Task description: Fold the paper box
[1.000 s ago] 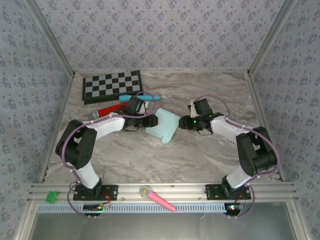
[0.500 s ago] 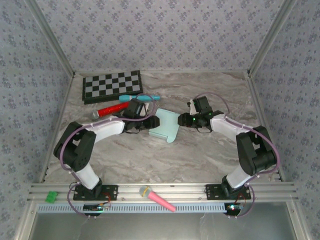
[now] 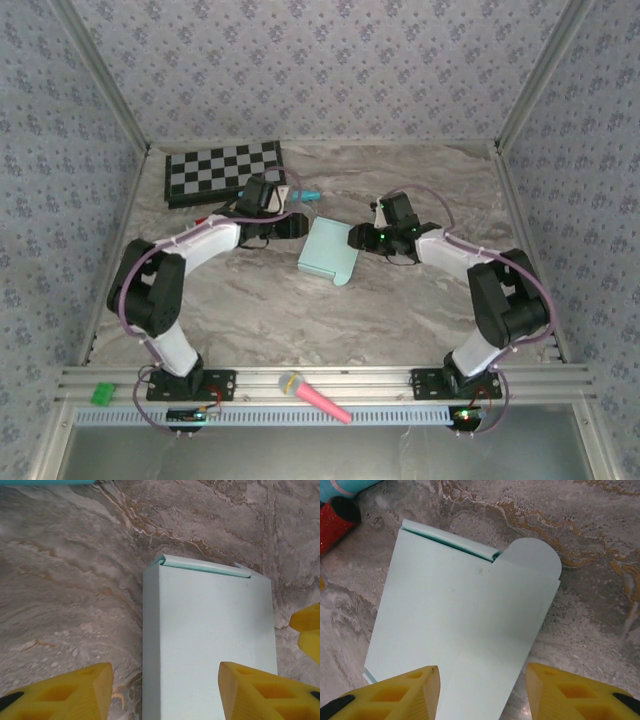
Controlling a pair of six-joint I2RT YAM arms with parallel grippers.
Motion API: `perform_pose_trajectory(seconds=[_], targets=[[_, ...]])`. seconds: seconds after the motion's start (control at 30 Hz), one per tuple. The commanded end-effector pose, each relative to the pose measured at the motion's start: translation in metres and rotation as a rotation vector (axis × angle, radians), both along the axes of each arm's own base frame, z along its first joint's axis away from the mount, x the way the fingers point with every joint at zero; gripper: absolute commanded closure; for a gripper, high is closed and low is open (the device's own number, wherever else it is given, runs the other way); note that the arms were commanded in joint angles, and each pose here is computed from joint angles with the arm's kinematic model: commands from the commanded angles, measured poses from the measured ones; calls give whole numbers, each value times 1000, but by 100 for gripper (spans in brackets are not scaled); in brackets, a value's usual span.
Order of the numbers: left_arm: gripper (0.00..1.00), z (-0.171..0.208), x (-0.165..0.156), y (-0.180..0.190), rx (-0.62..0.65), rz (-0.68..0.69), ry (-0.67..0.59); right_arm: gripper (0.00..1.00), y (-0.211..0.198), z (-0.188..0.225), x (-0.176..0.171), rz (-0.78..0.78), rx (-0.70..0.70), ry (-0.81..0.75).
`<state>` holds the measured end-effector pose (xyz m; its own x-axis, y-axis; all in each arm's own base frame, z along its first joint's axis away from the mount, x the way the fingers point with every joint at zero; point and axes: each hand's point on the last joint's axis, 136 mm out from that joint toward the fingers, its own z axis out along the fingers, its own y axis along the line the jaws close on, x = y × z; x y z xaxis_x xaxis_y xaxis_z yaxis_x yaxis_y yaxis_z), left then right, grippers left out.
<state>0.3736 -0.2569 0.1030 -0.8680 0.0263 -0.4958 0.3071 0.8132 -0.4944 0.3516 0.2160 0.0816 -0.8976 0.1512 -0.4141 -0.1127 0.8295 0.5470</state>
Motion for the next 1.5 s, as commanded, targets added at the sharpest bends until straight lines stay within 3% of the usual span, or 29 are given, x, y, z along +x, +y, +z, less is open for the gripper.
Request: perform_pose_trajectory(seconds=[0.0,0.3,0.67,0.93,1.47], targets=[[43,-12,-3,-13,-13,-85,48,49,7,-6,5,-19,23,32],[48,-34,-5,-27,-51,-105,121,48,14,-16,5,-6,48,50],[64,-47,-14,-25,-23,-51,190,52,22,-32,8,17,43,89],[63,-42,-29,-18,-17,16,194,53,25,-35,11,57,23,106],[59,-34,-24,-18,-97,26,176,47,33,-23,-1,170,190,105]])
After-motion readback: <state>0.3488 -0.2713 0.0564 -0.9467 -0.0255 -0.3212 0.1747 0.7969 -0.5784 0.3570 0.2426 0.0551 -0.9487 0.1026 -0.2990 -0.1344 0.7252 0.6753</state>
